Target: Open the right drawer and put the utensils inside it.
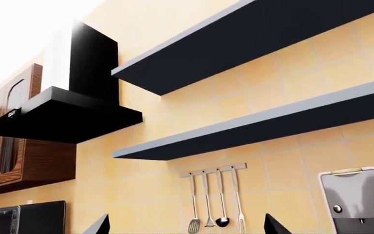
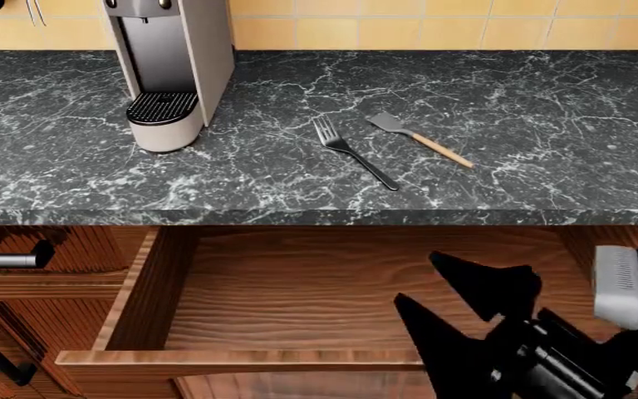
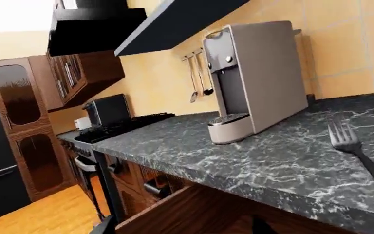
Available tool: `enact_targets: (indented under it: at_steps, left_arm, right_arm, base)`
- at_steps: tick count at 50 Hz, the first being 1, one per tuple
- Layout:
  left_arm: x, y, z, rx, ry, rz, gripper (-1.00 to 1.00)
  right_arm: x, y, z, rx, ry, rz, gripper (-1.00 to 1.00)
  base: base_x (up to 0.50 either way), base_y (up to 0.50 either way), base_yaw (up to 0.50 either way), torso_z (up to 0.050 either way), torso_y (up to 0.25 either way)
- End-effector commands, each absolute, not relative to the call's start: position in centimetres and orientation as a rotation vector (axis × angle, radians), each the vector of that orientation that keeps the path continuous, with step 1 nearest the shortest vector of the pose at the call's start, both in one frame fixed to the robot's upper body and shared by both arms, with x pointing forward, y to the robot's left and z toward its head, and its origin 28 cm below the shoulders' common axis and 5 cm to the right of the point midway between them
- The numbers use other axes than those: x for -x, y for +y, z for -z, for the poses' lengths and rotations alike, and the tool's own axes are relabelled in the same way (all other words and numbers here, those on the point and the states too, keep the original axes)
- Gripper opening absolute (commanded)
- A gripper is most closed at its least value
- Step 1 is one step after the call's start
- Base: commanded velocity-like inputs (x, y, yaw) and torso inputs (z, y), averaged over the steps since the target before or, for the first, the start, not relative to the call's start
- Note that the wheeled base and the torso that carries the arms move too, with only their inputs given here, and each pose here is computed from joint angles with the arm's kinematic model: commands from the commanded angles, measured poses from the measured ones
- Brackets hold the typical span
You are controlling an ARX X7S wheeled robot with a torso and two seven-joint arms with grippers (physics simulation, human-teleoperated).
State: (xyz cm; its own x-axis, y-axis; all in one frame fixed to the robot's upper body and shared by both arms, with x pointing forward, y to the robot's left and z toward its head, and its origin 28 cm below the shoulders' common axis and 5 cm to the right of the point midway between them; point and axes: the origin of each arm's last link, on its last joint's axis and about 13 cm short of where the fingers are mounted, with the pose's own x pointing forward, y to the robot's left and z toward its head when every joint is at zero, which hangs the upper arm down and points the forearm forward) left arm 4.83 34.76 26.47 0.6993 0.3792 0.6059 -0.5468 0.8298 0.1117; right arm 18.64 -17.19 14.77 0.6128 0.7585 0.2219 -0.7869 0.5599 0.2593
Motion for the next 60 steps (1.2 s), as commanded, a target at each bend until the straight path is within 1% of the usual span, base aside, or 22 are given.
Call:
enact_targets:
  at_steps: [1,2,4,5,8,10,13,15,19,22,27,60]
  left_arm:
    - [-4.9,34.7,-26.4,-0.294,-0.604,-0.518,1.0]
    - [-4.8,34.7,-26.5,-0.288,-0.606,-0.517,1.0]
    - [-4.8,34.7,-26.6,-0.29,-0.607,-0.517,1.0]
    - [-4.8,34.7,-26.6,-0.29,-0.608,-0.516,1.0]
    - [-4.7,34.7,-26.6,-0.286,-0.61,-0.516,1.0]
    - [-4.8,34.7,-26.5,-0.29,-0.609,-0.516,1.0]
    - [-4.6,34.8,-26.6,-0.283,-0.612,-0.516,1.0]
    - [-4.6,34.8,-26.6,-0.288,-0.612,-0.517,1.0]
    - [-4.7,34.7,-26.4,-0.281,-0.611,-0.515,1.0]
    - [-4.7,34.7,-26.4,-0.286,-0.61,-0.516,1.0]
    - [-4.7,34.7,-26.4,-0.287,-0.609,-0.516,1.0]
    - [-4.4,34.8,-26.5,-0.285,-0.613,-0.523,1.0]
  right_arm:
    - [-19.6,-11.6,-31.4,-0.226,-0.283,-1.046,1.0]
    - [-19.5,-11.4,-32.3,-0.216,-0.258,-0.952,1.0]
    - [-20.2,-11.4,-33.4,-0.162,-0.26,-0.571,1.0]
    - [-20.7,-11.4,-34.0,-0.177,-0.251,-0.461,1.0]
    - [-21.7,-11.2,-35.4,-0.091,-0.284,-0.382,1.0]
    - [-22.3,-11.0,-36.2,-0.016,-0.325,-0.265,1.0]
    - [-23.5,-10.9,-37.5,0.027,-0.362,-0.134,1.0]
    - [-24.5,-11.0,-38.0,0.053,-0.348,-0.03,1.0]
    - [-26.2,-11.6,-38.8,0.116,-0.281,0.078,1.0]
    - [-27.0,-12.0,-39.4,0.152,-0.255,0.128,1.0]
    - [-27.1,-12.3,-39.8,0.174,-0.248,0.141,1.0]
    - [-26.8,-11.6,-39.4,0.229,-0.225,0.063,1.0]
  base:
    - [0.0,0.0,0.0,0.0,0.0]
    - [0.0,0.0,0.0,0.0,0.0]
    - [0.0,0.0,0.0,0.0,0.0]
    - [0.0,0.0,0.0,0.0,0.0]
    - [0.0,0.0,0.0,0.0,0.0]
    - [0.0,0.0,0.0,0.0,0.0]
    - [0.0,0.0,0.0,0.0,0.0]
    - [0.0,0.0,0.0,0.0,0.0]
    - [0.0,0.0,0.0,0.0,0.0]
    - [0.0,0.0,0.0,0.0,0.0]
    - [0.0,0.0,0.0,0.0,0.0]
    - [0.02,-0.02,0.0,0.0,0.0]
